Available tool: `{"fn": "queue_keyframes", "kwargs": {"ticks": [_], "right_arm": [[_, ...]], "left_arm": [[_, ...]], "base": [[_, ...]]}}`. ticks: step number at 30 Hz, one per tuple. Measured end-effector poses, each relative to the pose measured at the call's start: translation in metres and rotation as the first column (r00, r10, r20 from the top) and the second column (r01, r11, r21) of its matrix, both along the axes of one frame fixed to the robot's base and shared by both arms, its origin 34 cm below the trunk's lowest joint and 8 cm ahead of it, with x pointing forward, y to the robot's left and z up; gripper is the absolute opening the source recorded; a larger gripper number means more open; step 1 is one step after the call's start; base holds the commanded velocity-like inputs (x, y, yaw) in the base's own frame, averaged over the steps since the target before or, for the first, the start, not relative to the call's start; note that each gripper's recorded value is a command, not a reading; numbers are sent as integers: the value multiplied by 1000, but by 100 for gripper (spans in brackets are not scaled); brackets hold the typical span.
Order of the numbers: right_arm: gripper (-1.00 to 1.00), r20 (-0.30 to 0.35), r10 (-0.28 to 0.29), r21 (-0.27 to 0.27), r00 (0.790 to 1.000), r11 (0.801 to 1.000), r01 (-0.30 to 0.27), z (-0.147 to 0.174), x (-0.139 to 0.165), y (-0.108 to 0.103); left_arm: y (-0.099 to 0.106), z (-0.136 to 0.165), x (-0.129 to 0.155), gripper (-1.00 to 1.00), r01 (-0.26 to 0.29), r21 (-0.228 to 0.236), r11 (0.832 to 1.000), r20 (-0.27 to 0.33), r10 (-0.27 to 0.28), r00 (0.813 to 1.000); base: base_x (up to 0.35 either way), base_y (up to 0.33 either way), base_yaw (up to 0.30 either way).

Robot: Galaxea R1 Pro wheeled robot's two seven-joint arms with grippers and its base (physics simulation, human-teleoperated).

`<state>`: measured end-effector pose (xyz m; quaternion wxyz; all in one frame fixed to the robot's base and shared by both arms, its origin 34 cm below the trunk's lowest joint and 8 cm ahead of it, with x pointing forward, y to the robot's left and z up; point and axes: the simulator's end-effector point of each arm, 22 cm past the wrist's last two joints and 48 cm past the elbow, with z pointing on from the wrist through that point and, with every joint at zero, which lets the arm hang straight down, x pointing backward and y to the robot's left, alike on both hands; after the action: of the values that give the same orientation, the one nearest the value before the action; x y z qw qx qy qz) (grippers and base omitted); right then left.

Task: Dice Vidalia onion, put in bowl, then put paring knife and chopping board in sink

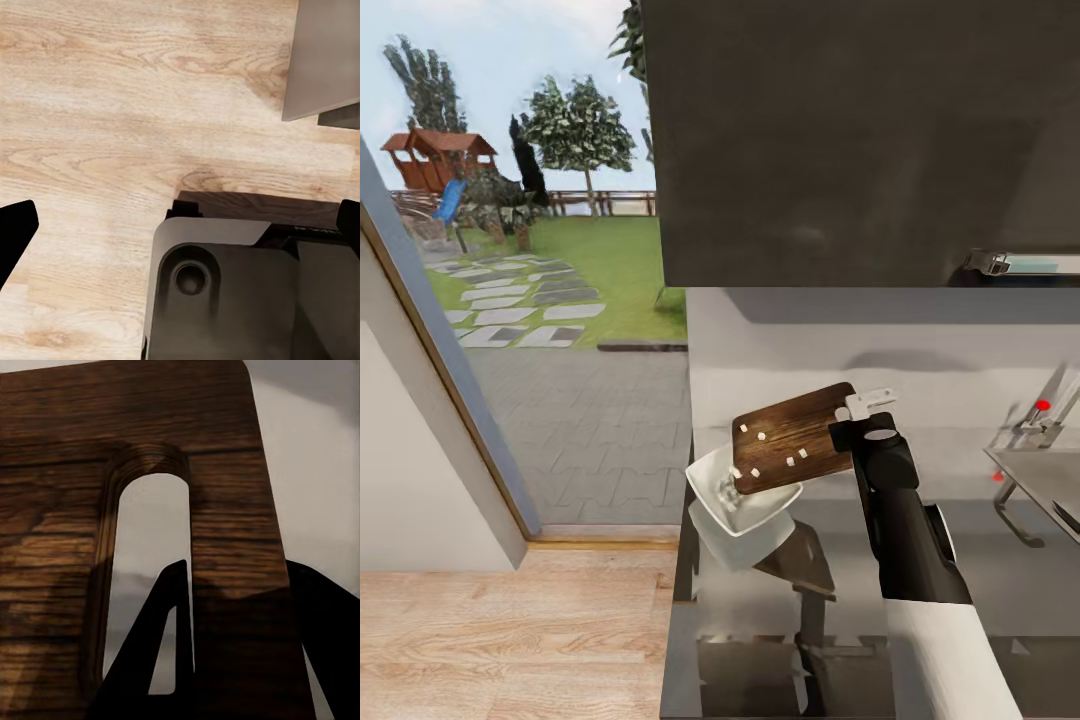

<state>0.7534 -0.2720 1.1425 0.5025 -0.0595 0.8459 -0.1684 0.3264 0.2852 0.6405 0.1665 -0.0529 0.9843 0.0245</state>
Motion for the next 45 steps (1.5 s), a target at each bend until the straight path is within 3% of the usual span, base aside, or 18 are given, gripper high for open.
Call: {"fn": "queue_keyframes", "kwargs": {"ticks": [18, 26, 38, 43, 45], "right_arm": [[-100, 0, 0, -5, 1000, 1000, 0, 0, 0, 0], [-100, 0, -12, -82, 1000, 997, 12, 6, -1, -3], [-100, 0, -11, -91, 1000, 996, 11, 6, -1, -2], [-100, -1, 4, -68, 1000, 998, -4, 6, -1, 13], [-100, 2, -5, -94, 1000, 996, 5, 8, -1, 9]], "left_arm": [[0, 0, 0, 100, 1, 0, 1000, 0, -1, 1000], [-1, 0, 0, 100, 1, 0, 1000, 0, -1, 1000], [0, 0, 0, 100, 1, 0, 1000, 0, -1, 1000], [-1, 0, 0, 100, 1, 0, 1000, 1, -1, 1000], [-1, 0, 0, 100, 1, 0, 1000, 1, -1, 1000]], "base": [[0, 0, 0], [0, 0, 0], [0, 0, 0], [0, 0, 0], [0, 0, 0]]}}
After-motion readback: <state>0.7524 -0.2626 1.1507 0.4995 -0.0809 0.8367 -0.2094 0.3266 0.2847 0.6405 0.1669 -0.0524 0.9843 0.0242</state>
